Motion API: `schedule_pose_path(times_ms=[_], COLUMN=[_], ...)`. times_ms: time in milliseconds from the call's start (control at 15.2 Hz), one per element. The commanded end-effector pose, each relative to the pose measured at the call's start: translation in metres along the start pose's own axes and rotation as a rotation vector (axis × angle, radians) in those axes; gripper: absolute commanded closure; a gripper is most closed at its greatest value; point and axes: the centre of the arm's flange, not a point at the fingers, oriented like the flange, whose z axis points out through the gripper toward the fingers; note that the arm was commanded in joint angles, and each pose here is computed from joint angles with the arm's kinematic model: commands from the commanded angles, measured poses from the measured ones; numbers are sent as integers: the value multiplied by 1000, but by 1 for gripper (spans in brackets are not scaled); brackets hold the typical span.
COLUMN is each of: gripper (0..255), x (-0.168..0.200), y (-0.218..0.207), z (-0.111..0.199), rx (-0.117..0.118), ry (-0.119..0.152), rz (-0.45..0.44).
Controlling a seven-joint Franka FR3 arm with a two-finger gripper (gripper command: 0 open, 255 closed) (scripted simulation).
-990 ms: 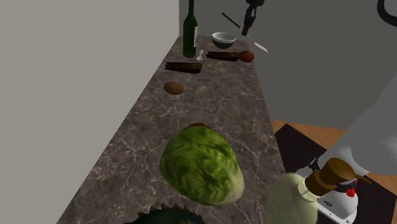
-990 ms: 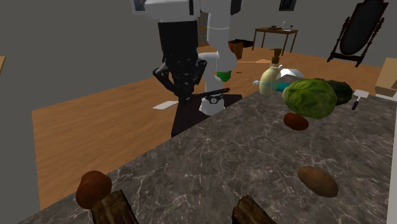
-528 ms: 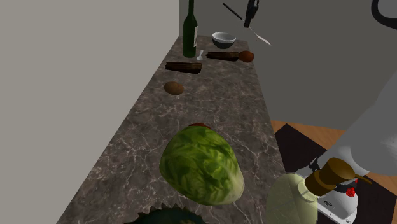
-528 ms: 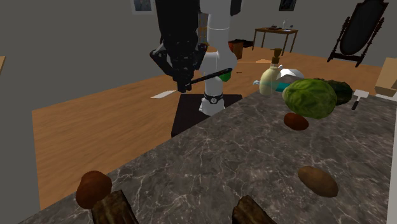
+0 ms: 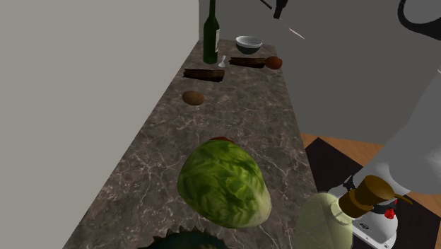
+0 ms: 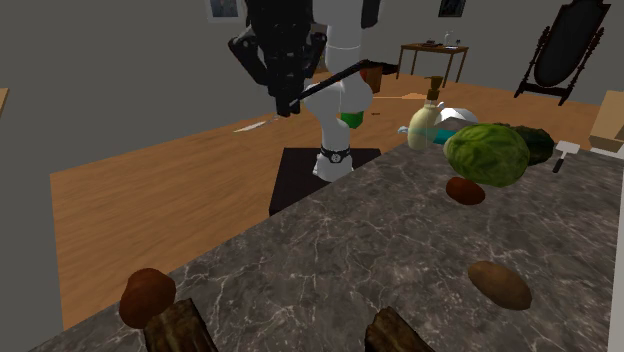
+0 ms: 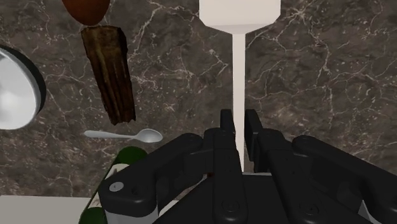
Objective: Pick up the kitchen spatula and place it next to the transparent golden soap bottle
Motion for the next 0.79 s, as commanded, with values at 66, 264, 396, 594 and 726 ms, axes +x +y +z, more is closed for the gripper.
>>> schedule_pose_path(times_ms=[66, 264, 396, 594, 726], gripper=[255, 255, 255, 255, 255], x=[0, 2, 2, 4, 5], y=[0, -40, -66, -106, -132], z=[-14, -14, -14, -14, -14], rx=[0, 0, 0, 0, 0], ry=[-1, -1, -1, -1, -1], rz=[0, 0, 0, 0, 0])
